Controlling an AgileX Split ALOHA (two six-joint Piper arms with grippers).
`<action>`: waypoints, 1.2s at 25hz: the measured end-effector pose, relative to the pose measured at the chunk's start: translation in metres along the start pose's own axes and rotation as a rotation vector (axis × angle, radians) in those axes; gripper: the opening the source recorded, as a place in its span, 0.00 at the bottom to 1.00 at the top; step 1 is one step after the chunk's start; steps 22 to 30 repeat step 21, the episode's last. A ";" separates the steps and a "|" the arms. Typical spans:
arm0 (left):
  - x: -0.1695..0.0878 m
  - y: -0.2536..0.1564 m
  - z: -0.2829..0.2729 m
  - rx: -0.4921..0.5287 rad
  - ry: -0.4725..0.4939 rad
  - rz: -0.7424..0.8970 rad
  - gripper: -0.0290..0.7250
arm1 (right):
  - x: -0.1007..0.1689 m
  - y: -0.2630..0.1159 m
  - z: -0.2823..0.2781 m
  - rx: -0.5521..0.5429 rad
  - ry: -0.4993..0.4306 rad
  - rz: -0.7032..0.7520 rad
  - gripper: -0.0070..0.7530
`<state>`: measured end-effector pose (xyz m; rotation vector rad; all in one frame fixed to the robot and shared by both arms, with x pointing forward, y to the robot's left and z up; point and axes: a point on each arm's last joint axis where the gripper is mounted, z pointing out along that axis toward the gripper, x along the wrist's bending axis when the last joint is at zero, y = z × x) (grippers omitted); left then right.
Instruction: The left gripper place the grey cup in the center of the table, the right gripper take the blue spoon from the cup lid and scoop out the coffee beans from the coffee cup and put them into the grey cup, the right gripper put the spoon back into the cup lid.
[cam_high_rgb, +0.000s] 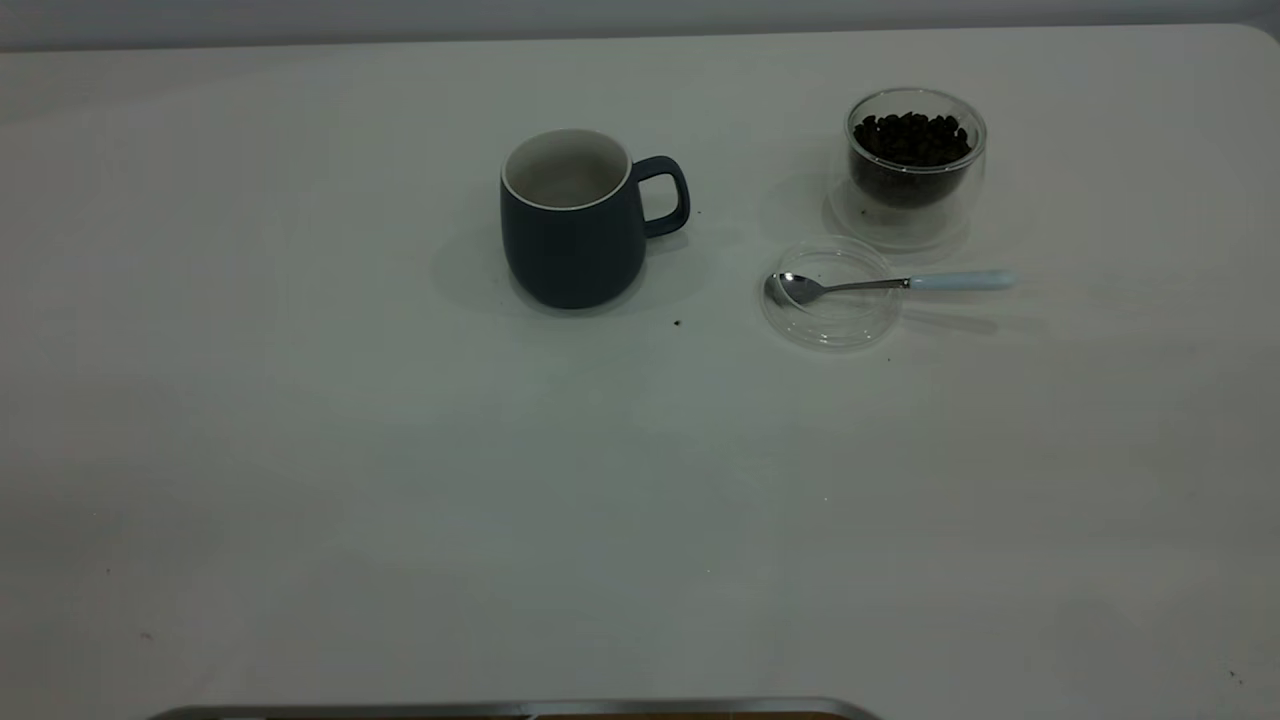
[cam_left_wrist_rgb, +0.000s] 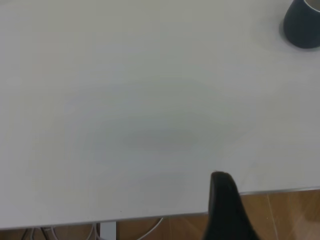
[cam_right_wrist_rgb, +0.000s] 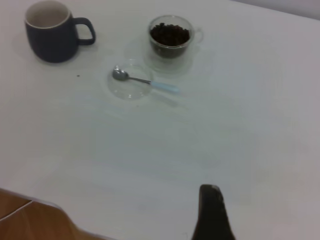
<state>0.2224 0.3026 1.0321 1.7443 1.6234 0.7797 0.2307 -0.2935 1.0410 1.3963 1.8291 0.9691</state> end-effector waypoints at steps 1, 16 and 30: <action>0.000 0.000 0.000 0.000 0.000 0.000 0.72 | -0.001 0.000 0.000 0.000 -0.009 0.007 0.75; 0.000 0.000 0.000 0.000 0.000 -0.002 0.72 | -0.010 -0.001 0.000 0.004 -0.115 0.077 0.75; 0.000 0.000 0.000 0.000 0.000 -0.002 0.72 | -0.010 -0.001 0.000 0.004 -0.116 0.077 0.75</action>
